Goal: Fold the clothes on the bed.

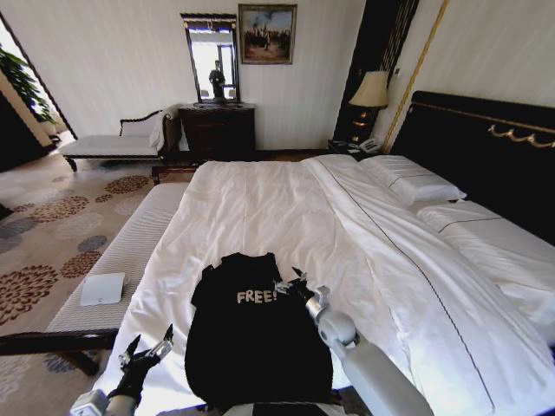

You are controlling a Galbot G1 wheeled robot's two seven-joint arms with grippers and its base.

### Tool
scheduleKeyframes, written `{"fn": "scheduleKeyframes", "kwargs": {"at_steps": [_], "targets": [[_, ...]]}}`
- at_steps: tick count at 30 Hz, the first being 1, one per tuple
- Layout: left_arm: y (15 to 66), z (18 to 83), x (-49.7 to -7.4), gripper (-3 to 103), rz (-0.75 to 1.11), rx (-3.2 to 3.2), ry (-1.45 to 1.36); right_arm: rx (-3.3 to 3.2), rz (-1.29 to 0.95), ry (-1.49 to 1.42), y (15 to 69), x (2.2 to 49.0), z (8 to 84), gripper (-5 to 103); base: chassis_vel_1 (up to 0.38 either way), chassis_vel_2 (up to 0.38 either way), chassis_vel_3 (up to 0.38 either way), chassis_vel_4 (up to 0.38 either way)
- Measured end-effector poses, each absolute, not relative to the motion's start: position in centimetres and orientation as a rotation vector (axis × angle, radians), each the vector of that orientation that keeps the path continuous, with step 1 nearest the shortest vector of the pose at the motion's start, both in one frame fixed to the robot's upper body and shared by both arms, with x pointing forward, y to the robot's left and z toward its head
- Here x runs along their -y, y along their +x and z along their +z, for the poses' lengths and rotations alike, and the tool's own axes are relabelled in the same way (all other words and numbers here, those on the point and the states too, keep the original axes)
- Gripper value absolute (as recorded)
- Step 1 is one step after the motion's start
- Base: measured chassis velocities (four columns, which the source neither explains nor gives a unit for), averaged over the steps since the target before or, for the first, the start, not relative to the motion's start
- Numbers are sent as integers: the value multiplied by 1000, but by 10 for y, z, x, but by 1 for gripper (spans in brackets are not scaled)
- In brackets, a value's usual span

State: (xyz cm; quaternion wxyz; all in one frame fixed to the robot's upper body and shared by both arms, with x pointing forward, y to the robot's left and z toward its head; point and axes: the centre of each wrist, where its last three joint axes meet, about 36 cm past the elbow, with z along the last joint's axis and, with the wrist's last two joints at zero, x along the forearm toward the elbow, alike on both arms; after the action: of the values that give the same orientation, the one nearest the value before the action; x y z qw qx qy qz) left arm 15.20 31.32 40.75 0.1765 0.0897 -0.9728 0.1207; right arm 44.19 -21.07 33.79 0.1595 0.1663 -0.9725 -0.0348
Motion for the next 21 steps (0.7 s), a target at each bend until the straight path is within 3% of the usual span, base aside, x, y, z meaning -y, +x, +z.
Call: {"fn": "scheduleKeyframes", "kwargs": {"at_steps": [4, 9, 14, 21], "targets": [[151, 410, -315, 100, 339, 2759, 260, 2807, 355, 489, 471, 241, 304, 100, 0, 0, 0, 0], [149, 411, -316, 100, 346, 2760, 268, 2775, 658, 581, 467, 282, 286, 100, 0, 0, 0, 0], [149, 409, -316, 100, 350, 2756, 266, 2723, 787, 651, 445, 316, 280, 100, 0, 0, 0, 0], [152, 409, -314, 100, 351, 2756, 255, 2697, 826, 768, 415, 319, 293, 100, 0, 0, 0, 0]]}}
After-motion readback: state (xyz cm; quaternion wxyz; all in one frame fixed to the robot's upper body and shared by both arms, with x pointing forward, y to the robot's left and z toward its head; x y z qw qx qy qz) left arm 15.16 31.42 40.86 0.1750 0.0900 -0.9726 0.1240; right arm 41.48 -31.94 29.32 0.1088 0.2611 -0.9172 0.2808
